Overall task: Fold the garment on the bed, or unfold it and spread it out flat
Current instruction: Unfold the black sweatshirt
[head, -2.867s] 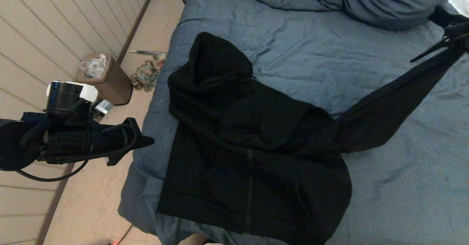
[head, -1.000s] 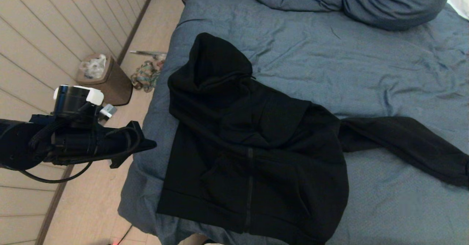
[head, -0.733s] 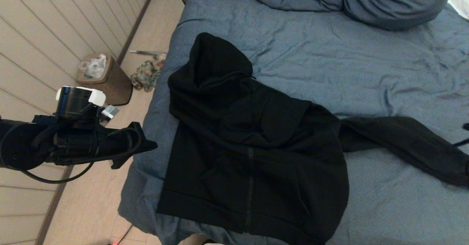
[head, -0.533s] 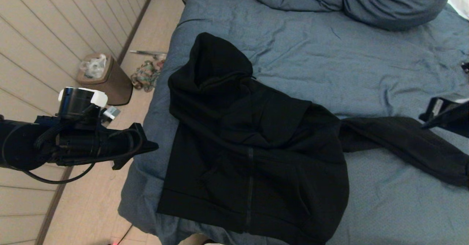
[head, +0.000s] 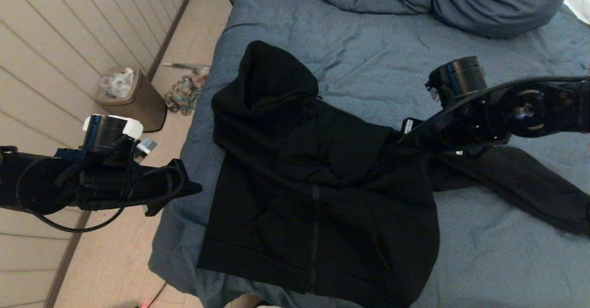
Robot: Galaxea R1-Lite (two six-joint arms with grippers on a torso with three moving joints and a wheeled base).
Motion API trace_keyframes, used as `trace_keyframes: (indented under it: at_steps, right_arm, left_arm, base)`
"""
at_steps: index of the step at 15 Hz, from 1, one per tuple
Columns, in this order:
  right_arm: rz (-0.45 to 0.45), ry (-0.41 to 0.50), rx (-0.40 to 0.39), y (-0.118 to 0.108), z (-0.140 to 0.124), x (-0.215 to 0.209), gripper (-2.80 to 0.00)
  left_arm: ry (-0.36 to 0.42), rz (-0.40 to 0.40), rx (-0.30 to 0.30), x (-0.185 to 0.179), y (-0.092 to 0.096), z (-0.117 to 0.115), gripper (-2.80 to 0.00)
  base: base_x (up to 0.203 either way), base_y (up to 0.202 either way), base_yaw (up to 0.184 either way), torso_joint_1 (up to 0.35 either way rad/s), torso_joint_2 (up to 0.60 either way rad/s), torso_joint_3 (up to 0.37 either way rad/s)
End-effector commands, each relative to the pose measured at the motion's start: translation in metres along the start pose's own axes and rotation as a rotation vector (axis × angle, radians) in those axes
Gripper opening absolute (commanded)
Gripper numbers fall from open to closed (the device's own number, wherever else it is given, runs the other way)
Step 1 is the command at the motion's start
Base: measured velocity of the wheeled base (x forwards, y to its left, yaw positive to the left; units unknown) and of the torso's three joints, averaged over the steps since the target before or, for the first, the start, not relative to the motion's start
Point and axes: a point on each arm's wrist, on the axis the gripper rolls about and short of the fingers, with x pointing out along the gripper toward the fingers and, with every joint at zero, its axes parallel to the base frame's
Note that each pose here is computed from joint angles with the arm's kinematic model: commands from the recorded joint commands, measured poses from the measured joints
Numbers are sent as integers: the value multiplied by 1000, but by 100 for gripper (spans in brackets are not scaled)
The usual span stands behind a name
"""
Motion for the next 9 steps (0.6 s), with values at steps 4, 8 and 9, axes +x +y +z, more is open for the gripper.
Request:
trace_keyframes:
  at_steps: [4, 8, 9]
  right_arm:
    - [-25, 68, -37, 2, -20, 19, -280]
    - [-61, 131, -74, -18, -47, 5, -280]
    - [-70, 145, -82, -25, -56, -1, -280]
  left_arm:
    - [11, 5, -9, 5, 2, 0, -280]
    - [12, 1, -6, 4, 1, 0, -280]
    - [11, -1, -5, 3, 1, 0, -280]
  base:
    - [0, 0, 0, 0, 0, 0]
    - [0, 0, 0, 0, 0, 0]
    - [0, 0, 0, 0, 0, 0]
